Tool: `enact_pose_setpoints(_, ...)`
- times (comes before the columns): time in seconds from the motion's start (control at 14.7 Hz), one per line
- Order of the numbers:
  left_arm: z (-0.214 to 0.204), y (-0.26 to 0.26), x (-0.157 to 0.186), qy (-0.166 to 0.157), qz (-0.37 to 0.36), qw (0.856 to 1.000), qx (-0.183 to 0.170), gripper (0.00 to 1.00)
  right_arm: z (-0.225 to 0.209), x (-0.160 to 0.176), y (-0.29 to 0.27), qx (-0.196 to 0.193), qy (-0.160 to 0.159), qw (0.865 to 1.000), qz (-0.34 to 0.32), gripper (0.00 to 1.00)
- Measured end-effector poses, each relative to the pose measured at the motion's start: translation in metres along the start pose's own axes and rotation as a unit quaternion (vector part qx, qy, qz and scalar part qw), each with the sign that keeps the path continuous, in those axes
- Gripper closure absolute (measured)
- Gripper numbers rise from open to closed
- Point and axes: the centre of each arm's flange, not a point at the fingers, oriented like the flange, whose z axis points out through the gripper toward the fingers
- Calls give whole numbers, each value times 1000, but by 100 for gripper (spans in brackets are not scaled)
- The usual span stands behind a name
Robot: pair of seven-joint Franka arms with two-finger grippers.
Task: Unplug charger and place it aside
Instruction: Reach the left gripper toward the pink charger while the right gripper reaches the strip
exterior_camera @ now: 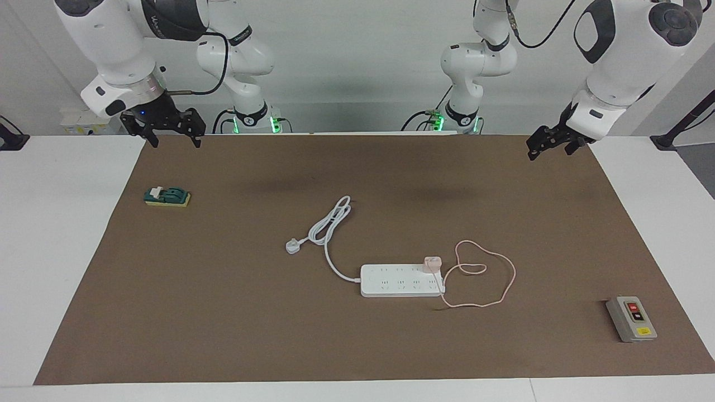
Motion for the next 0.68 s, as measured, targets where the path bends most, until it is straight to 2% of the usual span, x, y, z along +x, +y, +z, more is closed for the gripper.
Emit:
enact_pose_setpoints(0.2, 18, 40, 25, 3, -88, 996, -5, 0, 14, 8, -36, 18, 12, 998, 55, 0)
enact_pose_setpoints(0.41, 28, 69, 48, 20, -181, 983, -27, 0, 36, 20, -74, 35, 12, 993, 113, 0)
enact_pose_setpoints(0.54, 46, 97, 52, 26, -257, 965, -36, 0, 54, 31, -99, 48, 9, 987, 155, 0)
enact_pose_setpoints(0.68, 61, 123, 56, 38, -334, 940, -55, 0, 72, 41, -127, 65, 5, 977, 205, 0)
